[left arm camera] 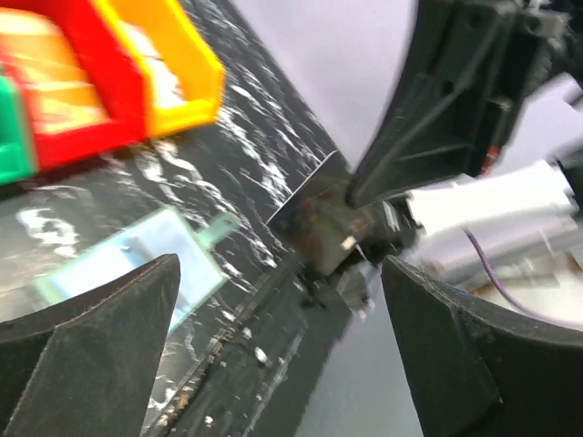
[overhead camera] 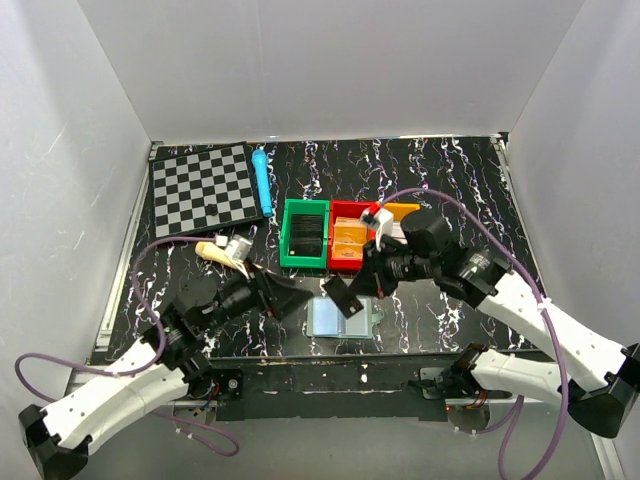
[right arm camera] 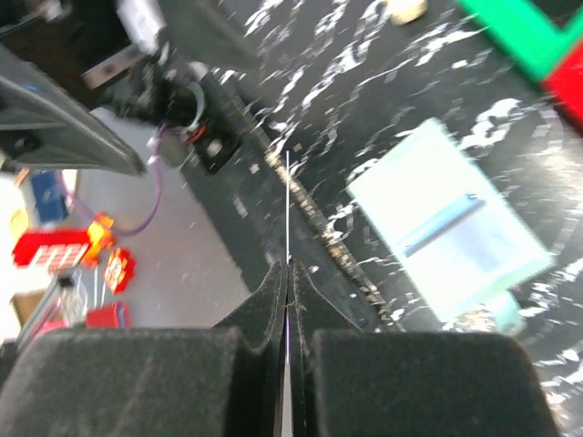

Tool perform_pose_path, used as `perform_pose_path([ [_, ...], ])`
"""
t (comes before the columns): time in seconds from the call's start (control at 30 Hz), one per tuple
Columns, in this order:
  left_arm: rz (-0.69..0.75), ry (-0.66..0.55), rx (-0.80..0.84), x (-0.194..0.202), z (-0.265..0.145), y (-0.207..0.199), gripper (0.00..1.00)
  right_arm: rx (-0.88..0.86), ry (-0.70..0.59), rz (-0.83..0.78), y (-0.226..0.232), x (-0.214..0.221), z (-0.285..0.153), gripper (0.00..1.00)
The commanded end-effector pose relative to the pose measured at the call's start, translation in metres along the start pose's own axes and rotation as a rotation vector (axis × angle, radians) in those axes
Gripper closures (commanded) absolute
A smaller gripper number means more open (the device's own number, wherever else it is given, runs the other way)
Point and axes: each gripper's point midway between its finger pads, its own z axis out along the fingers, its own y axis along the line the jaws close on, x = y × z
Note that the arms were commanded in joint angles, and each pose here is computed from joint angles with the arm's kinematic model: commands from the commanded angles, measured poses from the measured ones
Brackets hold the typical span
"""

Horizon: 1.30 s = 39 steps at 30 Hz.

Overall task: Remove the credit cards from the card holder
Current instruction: Place the credit card in the storage box.

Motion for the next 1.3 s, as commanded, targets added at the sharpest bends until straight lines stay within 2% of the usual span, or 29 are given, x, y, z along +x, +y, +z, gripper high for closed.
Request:
perform_pose_path([
  [0.0, -0.034, -0.101, -0.515, -0.023, -0.044, 0.073, 0.05, 0.237, -0.114, 0.014, -0.027, -0.048, -0.029, 0.99],
  [0.1, -0.093, -0.141, -0.563, -0.032, -0.055, 0.072, 0.07, 0.383, -0.126, 0.018, -0.048, -0.08, -0.03, 0.99],
  [0.2, -0.145, -0.179, -0.568, -0.034, -0.06, 0.071, 0.09, 0.451, -0.109, -0.081, -0.063, -0.111, -0.018, 0.99],
  [0.3, -0.157, -0.204, -0.582, -0.036, -0.067, 0.072, 0.09, 0.394, 0.0, -0.244, -0.072, -0.12, 0.011, 0.99],
  [0.43, -0.148, -0.216, -0.626, -0.035, -0.08, 0.078, 0.09, 0.401, 0.099, -0.414, -0.097, -0.133, 0.036, 0.99],
  [0.53, -0.142, -0.218, -0.627, -0.033, -0.085, 0.078, 0.1, 0.25, 0.165, -0.561, -0.094, -0.136, 0.05, 0.99],
  [0.6, -0.135, -0.215, -0.625, -0.032, -0.087, 0.078, 0.1, 0.168, 0.109, -0.628, -0.09, -0.145, 0.061, 0.99],
  [0.7, -0.125, -0.208, -0.629, -0.03, -0.088, 0.079, 0.11, 0.133, -0.015, -0.75, -0.094, -0.167, 0.077, 0.99],
  [0.8, -0.117, -0.202, -0.631, -0.03, -0.09, 0.079, 0.11, 0.079, 0.002, -0.838, -0.098, -0.171, 0.091, 0.99],
  [0.87, -0.118, -0.203, -0.624, -0.029, -0.089, 0.079, 0.11, 0.006, 0.069, -0.876, -0.099, -0.164, 0.101, 0.99],
  [1.0, -0.106, -0.2, -0.622, -0.029, -0.089, 0.079, 0.11, -0.013, 0.227, -0.86, -0.123, -0.149, 0.121, 0.99],
  [1.13, -0.085, -0.19, -0.659, -0.028, -0.092, 0.085, 0.11, -0.037, 0.238, -0.969, -0.134, -0.139, 0.13, 0.99],
  [1.27, -0.09, -0.175, -0.672, -0.024, -0.09, 0.09, 0.11, -0.028, 0.298, -0.957, -0.145, -0.127, 0.139, 0.99],
])
